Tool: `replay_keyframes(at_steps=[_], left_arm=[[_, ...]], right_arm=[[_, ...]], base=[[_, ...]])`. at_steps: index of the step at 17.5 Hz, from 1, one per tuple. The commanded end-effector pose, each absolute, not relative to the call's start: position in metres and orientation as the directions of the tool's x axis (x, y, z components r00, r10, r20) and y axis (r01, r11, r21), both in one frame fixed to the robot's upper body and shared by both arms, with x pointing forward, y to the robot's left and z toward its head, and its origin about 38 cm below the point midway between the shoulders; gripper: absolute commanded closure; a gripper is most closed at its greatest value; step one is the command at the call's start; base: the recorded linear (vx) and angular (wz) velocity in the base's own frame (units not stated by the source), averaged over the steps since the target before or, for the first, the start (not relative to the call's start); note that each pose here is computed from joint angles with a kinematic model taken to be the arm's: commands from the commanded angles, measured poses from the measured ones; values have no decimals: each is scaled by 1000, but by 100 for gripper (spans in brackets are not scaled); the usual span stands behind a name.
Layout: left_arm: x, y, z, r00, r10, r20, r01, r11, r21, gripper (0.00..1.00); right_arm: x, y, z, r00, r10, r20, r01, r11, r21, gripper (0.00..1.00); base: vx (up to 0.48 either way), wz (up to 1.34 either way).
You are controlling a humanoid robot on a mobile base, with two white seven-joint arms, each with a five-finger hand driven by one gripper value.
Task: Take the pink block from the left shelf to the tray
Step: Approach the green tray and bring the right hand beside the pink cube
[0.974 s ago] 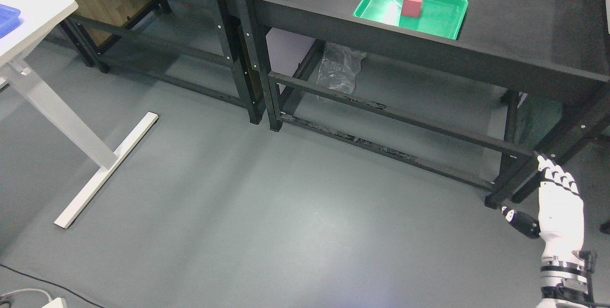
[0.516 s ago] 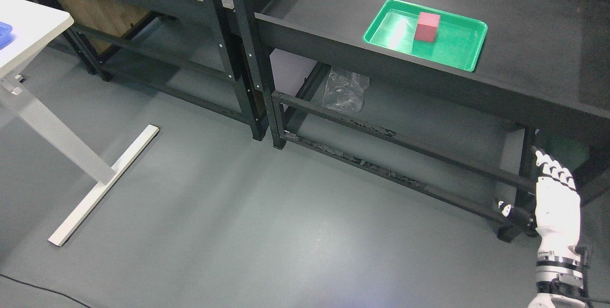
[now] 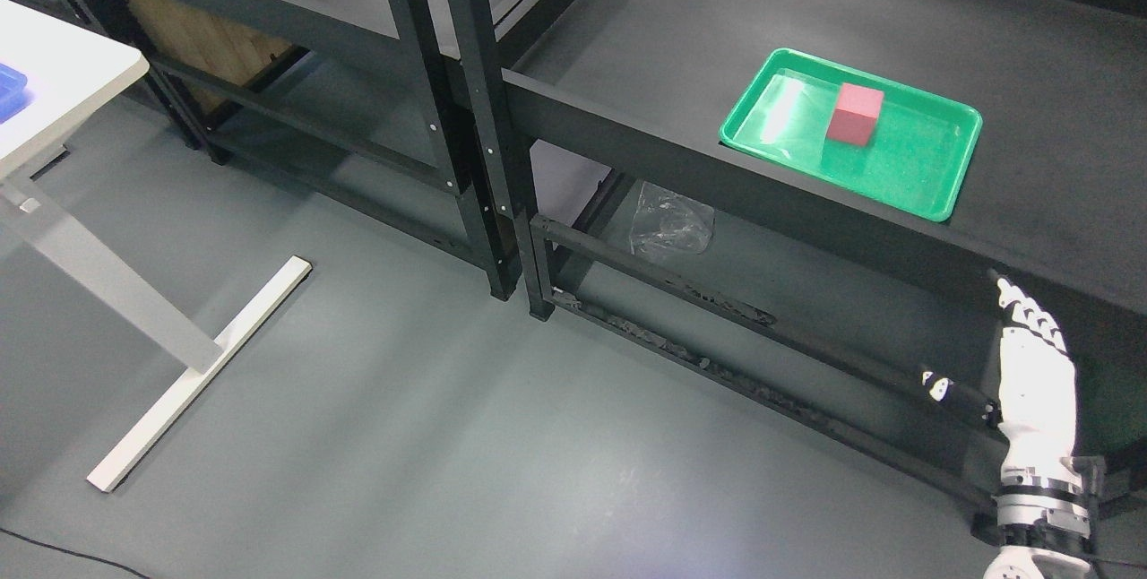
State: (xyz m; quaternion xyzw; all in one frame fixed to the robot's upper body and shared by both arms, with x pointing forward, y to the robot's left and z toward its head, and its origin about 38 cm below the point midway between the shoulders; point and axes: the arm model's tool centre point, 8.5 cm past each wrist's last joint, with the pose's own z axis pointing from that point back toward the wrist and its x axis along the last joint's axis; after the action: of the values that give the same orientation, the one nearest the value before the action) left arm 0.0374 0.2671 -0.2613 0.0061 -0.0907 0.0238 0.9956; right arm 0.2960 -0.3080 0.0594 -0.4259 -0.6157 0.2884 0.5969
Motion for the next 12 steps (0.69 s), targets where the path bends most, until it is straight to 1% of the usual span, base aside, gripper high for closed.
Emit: replay_keyframes(at_steps=[1,4,9,12], left_arm=[[31,278,-261,984,42,172,-48,999,27,0],[31,278,-261,984,42,173,-48,999,27,0],[31,278,-261,984,42,173,-48,999,27,0],[31,278,-261,984,42,173,-48,999,27,0]], right_arm=[[297,-305,59,71,858,509,182,491,-852,2],[296,-305,59,73,856,511,183,493,-851,2],[296,-307,59,74,834,546,188,526,-829,2],[296,-307,59,74,833,548,188,528,-828,2]], base=[[254,50],[248,10],[249,1],[243,3]])
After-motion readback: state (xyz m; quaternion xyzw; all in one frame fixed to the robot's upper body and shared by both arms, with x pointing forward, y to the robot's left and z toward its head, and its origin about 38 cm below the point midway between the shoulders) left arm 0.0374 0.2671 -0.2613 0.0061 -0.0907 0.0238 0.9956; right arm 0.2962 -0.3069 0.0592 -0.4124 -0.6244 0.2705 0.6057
